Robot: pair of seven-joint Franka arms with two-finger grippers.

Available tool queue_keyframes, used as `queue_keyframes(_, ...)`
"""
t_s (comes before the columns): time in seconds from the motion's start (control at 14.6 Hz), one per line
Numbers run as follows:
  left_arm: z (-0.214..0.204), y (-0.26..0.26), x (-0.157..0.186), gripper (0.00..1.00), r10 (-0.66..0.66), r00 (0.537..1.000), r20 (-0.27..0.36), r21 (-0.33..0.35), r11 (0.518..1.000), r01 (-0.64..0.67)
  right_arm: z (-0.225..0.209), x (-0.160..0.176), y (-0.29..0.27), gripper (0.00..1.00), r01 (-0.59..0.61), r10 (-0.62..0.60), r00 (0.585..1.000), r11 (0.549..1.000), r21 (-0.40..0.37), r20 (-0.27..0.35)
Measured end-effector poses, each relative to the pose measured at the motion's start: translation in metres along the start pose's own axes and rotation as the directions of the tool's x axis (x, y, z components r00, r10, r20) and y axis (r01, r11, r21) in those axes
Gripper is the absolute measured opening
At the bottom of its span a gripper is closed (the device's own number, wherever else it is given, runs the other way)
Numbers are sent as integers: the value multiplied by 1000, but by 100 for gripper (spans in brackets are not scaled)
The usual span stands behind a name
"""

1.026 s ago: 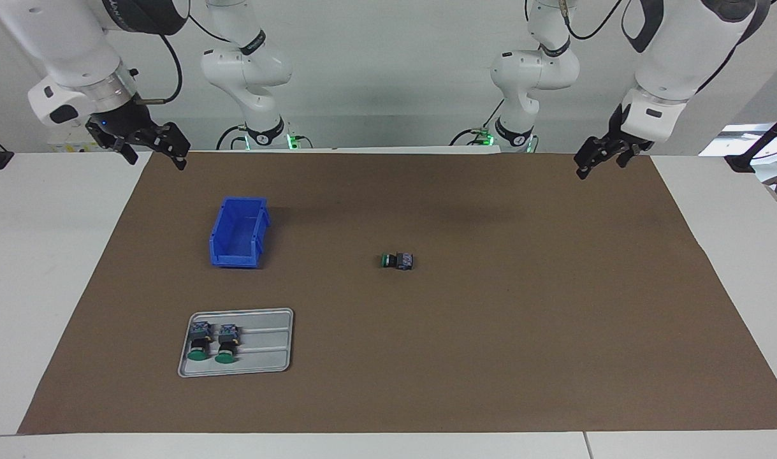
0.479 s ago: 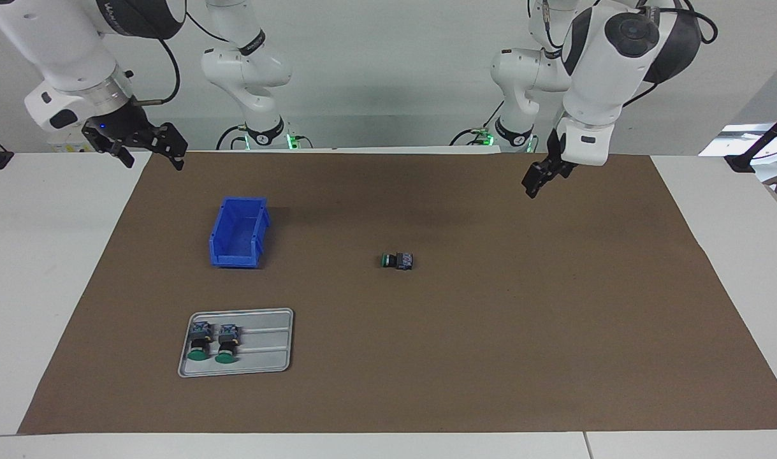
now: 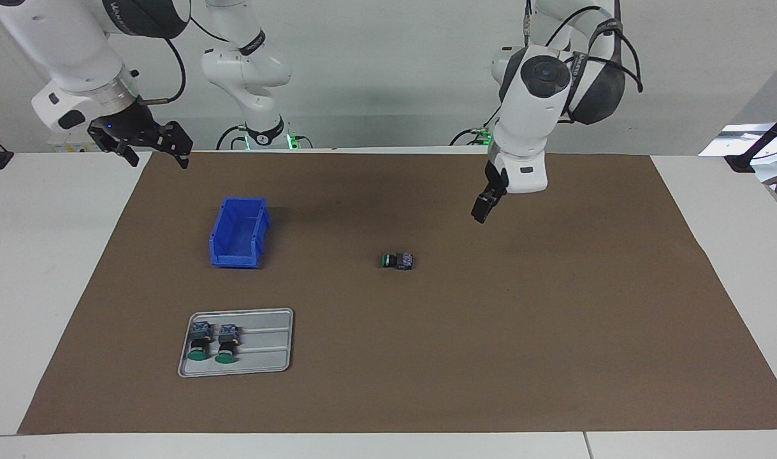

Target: Place and press button with both arms

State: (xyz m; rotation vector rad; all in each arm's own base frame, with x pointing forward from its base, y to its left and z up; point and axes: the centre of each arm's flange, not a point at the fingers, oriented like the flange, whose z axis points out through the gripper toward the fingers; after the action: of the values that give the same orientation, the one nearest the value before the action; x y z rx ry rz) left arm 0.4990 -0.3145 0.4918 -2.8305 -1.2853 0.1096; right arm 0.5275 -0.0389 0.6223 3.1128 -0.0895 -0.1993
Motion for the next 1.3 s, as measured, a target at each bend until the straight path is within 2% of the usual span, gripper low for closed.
queue_keyframes(0.21, 23, 25, -33, 100, -137, 990, 9, -22, 990, 138, 0, 0, 0, 100, 0, 0, 1000, 1000, 0, 0)
queue_keyframes(0.41, 53, 47, -66, 100, -274, 961, 17, -43, 961, 275, 0, 0, 0, 100, 0, 0, 1000, 1000, 0, 0)
queue_keyframes(0.68, 98, 70, -115, 100, -370, 929, 15, -19, 929, 371, 0, 0, 0, 100, 0, 0, 1000, 1000, 0, 0)
queue_keyframes(0.96, 123, 97, -124, 99, -421, 907, 13, -39, 906, 421, 0, 0, 0, 100, 0, 0, 1000, 1000, 0, 0)
queue_keyframes(1.3, 152, 106, -124, 100, -444, 896, 4, -47, 895, 444, 0, 0, 0, 100, 0, 0, 1000, 1000, 0, 0)
